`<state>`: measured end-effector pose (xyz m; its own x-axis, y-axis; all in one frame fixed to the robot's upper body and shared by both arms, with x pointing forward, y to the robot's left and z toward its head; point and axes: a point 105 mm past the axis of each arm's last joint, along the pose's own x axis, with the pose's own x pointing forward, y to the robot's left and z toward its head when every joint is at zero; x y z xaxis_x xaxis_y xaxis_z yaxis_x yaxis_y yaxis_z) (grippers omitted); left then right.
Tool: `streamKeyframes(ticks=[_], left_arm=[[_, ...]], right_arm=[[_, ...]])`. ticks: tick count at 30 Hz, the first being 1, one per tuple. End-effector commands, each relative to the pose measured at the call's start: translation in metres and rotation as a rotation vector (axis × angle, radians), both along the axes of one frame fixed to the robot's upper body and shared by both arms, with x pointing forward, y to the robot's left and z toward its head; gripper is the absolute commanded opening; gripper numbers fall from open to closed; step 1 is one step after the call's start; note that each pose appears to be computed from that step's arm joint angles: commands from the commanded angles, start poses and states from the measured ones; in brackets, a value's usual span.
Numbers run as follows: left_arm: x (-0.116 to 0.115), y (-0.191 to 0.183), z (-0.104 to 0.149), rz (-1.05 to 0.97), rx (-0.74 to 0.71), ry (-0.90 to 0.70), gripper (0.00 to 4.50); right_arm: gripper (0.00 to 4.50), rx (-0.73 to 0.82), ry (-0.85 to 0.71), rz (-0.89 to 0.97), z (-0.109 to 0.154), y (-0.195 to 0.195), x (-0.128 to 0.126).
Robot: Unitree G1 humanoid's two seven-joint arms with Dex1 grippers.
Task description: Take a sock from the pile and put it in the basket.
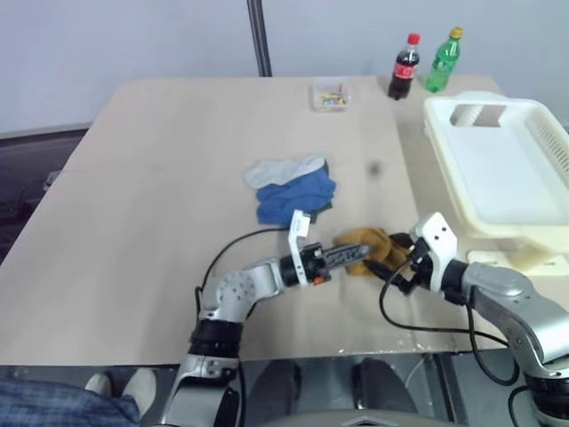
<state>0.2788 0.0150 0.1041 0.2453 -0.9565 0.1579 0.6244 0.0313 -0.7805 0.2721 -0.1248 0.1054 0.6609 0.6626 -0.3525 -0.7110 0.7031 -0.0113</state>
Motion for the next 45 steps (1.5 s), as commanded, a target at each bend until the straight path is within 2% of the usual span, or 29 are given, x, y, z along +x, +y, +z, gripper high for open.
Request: streamKeyframes(ticks=[1, 8, 12, 16, 18, 19, 20, 22, 23, 27, 30, 36, 43, 45], left_arm=[[-0.006, -0.001, 0.008, -0.026, -0.029, -0.028, 2.74], [-0.011, 0.01, 0.014, -0.031, -0.037, -0.056, 2.74], [-0.028, 0.039, 0.028, -0.047, -0.048, -0.128, 2.74], [-0.032, 0.056, 0.023, 0.015, 0.116, -0.24, 2.74], [-0.03, 0.062, 0.018, 0.054, 0.228, -0.308, 2.8], [-0.029, 0.064, 0.017, 0.072, 0.255, -0.339, 2.8], [-0.028, 0.066, 0.018, 0.092, 0.281, -0.385, 2.8], [-0.03, 0.067, 0.02, 0.108, 0.302, -0.443, 2.8], [-0.032, 0.067, 0.019, 0.103, 0.316, -0.463, 2.8], [-0.04, 0.068, 0.024, 0.118, 0.273, -0.498, 2.8], [-0.04, 0.071, 0.032, 0.151, 0.234, -0.544, 2.8], [-0.037, 0.075, 0.039, 0.187, 0.22, -0.606, 2.8], [-0.033, 0.073, 0.055, 0.221, 0.287, -0.847, 2.8], [-0.034, 0.072, 0.055, 0.205, 0.295, -0.869, 2.8]], right_arm=[[4.5, 0.008, -0.048, 0.008, 0.008, 0.007, 0.004], [4.5, -0.102, -0.009, -0.079, -0.01, -0.006, 0.01], [4.5, -0.113, 0.04, -0.088, -0.014, -0.009, 0.005], [4.5, -0.096, 0.094, -0.076, -0.023, -0.003, -0.002], [3.93, -0.078, 0.101, -0.079, -0.023, 0.0, -0.002], [3.7, -0.076, 0.102, -0.077, -0.023, 0.002, -0.002], [3.22, -0.075, 0.103, -0.077, -0.024, 0.003, -0.001], [2.82, -0.075, 0.102, -0.076, -0.024, 0.003, 0.0], [2.44, -0.075, 0.101, -0.075, -0.024, 0.004, 0.0], [1.17, -0.077, 0.096, -0.073, -0.025, 0.004, 0.003], [0.01, -0.078, 0.094, -0.071, -0.026, 0.004, 0.004], [0.01, -0.077, 0.089, -0.051, -0.025, 0.005, 0.004], [0.01, -0.034, 0.033, 0.008, 0.003, -0.003, -0.002], [0.01, -0.018, 0.023, 0.028, 0.012, -0.005, -0.005]])
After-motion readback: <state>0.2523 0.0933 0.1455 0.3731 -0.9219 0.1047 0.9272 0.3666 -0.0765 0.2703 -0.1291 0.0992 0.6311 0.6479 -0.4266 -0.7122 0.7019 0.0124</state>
